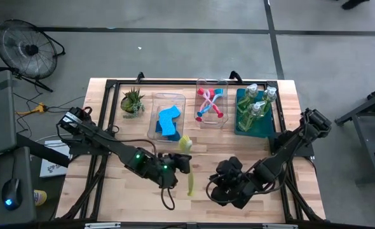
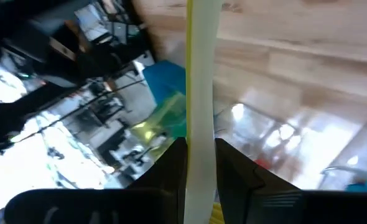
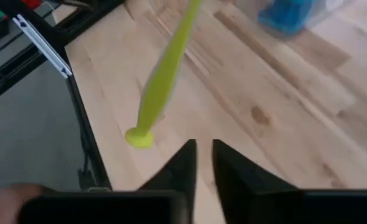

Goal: Pick & Place Kitchen Sink Supplies
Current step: Put the yellow green dishwashing brush into the right transparent bin

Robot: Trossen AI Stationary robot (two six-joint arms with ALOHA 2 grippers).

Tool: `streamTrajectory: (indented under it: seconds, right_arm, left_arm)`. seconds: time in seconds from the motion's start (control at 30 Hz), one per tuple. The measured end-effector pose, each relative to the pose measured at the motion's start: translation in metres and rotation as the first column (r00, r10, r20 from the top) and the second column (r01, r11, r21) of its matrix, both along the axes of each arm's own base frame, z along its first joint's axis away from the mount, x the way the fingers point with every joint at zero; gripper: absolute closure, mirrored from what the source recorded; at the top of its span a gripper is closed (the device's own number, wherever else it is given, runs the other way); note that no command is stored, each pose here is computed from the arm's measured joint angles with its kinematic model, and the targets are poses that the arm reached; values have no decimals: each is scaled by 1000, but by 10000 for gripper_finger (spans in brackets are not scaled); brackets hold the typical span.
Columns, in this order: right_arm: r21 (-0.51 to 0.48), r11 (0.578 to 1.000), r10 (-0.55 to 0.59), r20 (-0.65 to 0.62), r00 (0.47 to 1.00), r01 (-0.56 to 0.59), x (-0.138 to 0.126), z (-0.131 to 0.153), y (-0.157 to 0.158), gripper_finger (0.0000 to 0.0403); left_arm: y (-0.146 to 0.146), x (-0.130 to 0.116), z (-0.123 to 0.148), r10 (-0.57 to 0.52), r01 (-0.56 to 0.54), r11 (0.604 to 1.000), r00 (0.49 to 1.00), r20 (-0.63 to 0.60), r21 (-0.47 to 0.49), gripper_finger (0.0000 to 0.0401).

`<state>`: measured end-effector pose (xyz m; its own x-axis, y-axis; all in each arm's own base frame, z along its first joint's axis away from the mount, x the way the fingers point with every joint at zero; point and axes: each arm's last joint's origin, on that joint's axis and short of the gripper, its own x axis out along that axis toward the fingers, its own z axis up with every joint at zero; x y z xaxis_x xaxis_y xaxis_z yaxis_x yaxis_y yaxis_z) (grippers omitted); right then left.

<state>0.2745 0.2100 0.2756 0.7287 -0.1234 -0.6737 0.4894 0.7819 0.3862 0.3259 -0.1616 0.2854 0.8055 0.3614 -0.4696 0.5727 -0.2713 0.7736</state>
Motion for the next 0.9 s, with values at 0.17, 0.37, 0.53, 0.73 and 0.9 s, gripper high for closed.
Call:
streamTrajectory:
  seconds: [0.17, 0.37, 0.53, 0.73, 0.9]
  right_arm:
    - [-76, 997, 37, 36, 999, -34, 7, 3, -4, 285]
    - [-93, 995, 34, 79, 996, -27, 21, 7, -16, 188]
    - [-101, 995, 15, 81, 997, -7, 31, 8, -29, 166]
    - [-72, 997, 43, 78, 996, -37, 41, 9, -40, 165]
    - [-82, 996, 23, 70, 997, -18, 47, 8, -50, 165]
  left_arm:
    - [-1, 3, 5, -15, 12, 997, 999, 32, 74, 347]
    - [0, 6, 10, -21, 12, 986, 999, 50, 164, 346]
    - [7, 12, 15, 0, -16, 981, 996, 85, 194, 346]
    - [14, 16, 16, -2, -14, 967, 998, 63, 255, 346]
    - [14, 19, 21, -21, -6, 959, 995, 92, 283, 346]
